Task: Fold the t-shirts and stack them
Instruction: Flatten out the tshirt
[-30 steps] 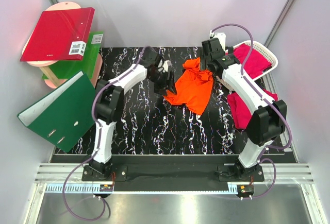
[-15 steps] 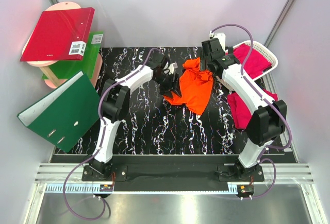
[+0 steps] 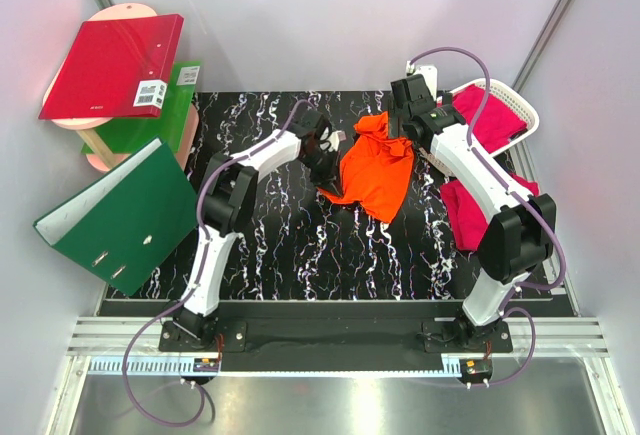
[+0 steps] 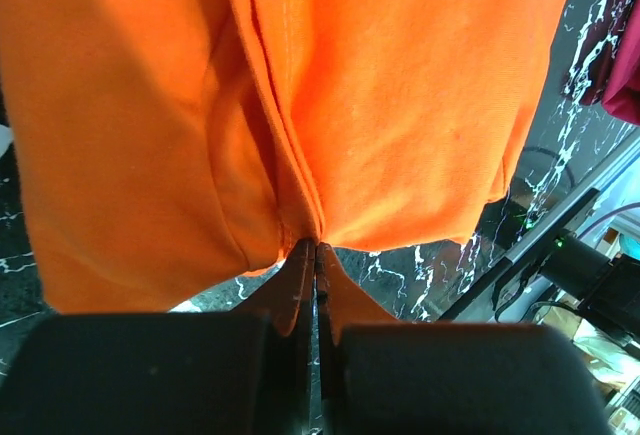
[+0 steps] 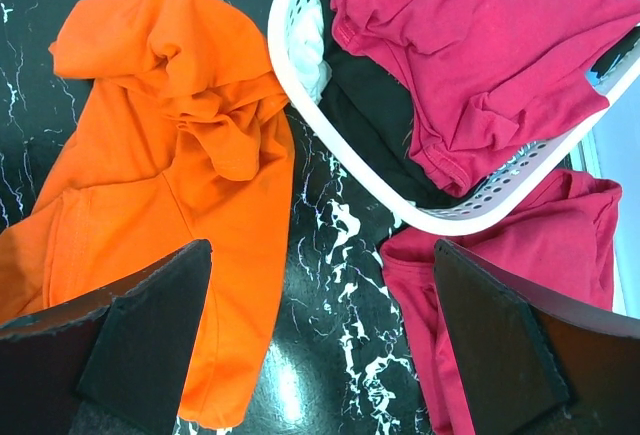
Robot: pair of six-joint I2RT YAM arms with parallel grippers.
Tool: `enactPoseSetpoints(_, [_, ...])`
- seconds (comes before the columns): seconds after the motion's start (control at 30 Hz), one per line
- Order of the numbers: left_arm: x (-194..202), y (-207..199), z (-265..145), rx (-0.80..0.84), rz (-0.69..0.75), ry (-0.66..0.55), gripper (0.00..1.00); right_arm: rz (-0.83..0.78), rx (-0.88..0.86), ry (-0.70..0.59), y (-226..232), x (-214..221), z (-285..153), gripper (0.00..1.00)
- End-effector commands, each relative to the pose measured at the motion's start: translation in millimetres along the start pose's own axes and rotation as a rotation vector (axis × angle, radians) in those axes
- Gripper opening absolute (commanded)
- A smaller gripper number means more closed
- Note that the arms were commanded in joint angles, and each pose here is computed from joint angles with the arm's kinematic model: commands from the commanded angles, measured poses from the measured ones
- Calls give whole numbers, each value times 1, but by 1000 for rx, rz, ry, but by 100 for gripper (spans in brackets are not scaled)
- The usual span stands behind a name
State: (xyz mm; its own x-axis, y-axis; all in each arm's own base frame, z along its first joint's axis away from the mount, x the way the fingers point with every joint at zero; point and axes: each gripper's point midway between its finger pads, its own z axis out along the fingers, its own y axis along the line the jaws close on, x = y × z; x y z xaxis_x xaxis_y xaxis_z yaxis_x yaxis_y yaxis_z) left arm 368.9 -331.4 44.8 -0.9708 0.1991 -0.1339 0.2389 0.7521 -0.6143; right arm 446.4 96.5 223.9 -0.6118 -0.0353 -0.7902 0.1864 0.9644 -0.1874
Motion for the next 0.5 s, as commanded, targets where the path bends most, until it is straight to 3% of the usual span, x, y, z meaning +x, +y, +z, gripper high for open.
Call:
enactPoseSetpoints(0.0, [-15, -26, -31, 20, 68, -82, 0, 3, -23, -15, 5, -6, -3, 100])
enactPoseSetpoints(0.1, [-25, -31, -66, -17, 76, -168, 0, 4, -22, -8, 6, -4, -2, 100])
enactPoseSetpoints(0.23, [-54, -33, -157, -79, 50, -402, 0, -1, -87, 41, 19, 9, 4, 100])
enactPoseSetpoints(0.33, [-68, -20, -222, -137, -24, -570, 0, 7, -175, 172, 39, 35, 17, 100])
enactPoseSetpoints(0.47, [-66, 7, -270, -207, -83, -654, 0, 1, -273, 354, 68, 72, 25, 100])
